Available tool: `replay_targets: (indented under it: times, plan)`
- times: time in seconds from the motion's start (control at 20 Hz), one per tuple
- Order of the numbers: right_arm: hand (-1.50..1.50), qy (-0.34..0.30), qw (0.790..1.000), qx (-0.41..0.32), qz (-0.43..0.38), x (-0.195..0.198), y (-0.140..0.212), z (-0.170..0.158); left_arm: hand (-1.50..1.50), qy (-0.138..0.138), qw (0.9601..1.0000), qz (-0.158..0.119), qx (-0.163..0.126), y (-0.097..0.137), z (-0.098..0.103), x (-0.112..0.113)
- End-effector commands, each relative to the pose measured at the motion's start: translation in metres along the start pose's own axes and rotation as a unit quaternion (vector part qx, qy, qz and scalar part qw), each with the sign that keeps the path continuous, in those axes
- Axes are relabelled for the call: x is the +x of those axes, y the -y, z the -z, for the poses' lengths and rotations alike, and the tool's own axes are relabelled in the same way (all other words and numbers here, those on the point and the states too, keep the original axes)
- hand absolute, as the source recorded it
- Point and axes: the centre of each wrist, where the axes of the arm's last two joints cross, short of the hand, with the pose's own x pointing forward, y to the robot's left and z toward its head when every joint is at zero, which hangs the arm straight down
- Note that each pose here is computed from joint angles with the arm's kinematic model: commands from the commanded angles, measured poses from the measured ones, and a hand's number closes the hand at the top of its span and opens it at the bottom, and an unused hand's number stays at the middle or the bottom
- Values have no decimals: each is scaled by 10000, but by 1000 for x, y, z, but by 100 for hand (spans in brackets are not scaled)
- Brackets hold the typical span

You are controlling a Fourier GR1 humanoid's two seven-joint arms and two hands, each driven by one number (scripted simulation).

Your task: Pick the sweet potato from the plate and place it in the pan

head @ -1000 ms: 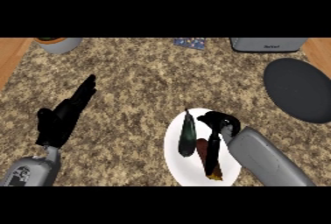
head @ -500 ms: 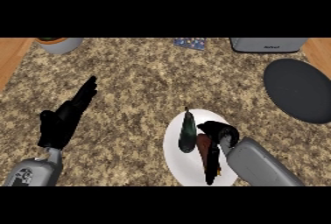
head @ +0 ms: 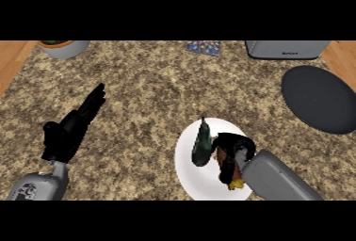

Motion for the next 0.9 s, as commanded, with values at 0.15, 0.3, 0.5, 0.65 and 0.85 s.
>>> replay_targets:
  times: [0.15,0.3,0.5,0.65,0.85]
  plan:
    - [150,-162,9975,606,-318,-2,-14,6,0,-68,9999,60,72,0,7,4]
    - [150,-135,9974,644,-286,9,-38,14,0,-62,9999,-15,-92,0,3,-1]
    - [150,-139,9995,115,-272,6,-22,-4,0,-80,10000,28,18,11,2,15]
    - [150,729,9864,-1444,-307,-17,-36,-41,0,-131,9998,-31,153,-6,1,6]
    - [150,1426,9404,-3055,-451,-50,-18,-75,0,-201,9995,23,235,-11,-10,-7]
